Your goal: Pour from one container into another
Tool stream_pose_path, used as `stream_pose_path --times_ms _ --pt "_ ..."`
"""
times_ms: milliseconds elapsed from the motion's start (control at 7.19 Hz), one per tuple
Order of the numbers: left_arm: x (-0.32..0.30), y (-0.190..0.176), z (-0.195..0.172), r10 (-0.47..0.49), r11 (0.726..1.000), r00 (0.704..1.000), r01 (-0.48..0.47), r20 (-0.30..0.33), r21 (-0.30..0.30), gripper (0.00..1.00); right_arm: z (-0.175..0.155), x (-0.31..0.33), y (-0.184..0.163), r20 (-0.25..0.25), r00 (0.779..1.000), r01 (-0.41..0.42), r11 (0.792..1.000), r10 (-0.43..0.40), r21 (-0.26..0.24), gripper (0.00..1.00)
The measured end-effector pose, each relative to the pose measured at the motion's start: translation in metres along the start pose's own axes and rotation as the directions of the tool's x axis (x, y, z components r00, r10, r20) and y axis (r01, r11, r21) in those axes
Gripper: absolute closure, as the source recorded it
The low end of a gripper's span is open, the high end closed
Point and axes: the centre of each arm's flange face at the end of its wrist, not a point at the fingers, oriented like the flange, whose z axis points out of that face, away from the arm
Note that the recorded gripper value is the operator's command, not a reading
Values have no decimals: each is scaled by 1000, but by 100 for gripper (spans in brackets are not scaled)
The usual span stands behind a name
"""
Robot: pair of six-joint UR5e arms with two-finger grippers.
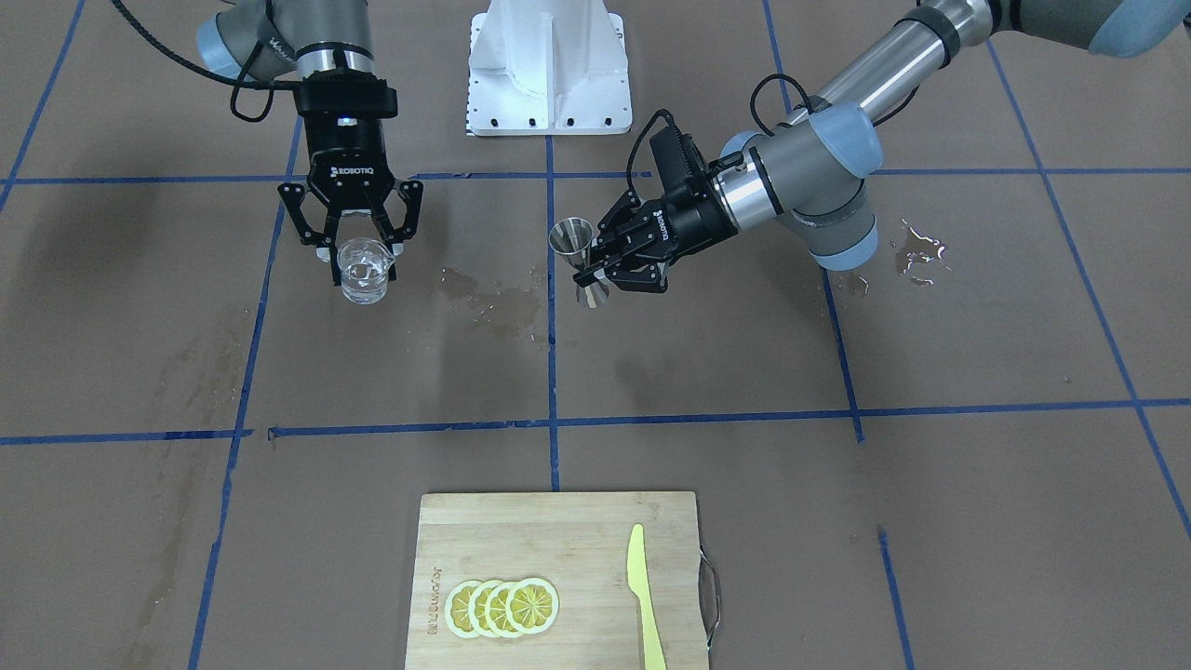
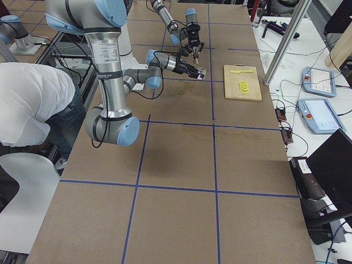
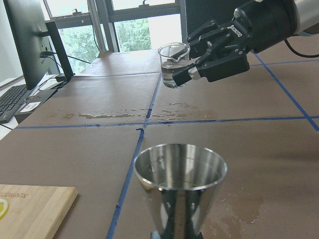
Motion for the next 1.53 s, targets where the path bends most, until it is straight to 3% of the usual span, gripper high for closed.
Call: stream_pose_path --times_ms 417,835,1530 --pt "6 1 6 -22 1000 1000 22 19 4 100 -4 -39 -41 -36 997 63 997 -64 -39 100" --pt "8 2 9 -31 1000 999 31 19 -1 100 -13 -56 -47 -20 995 95 994 -96 -48 100" --pt "12 -3 18 -74 997 996 74 39 9 100 -26 -79 -48 -11 969 247 969 -247 -33 100"
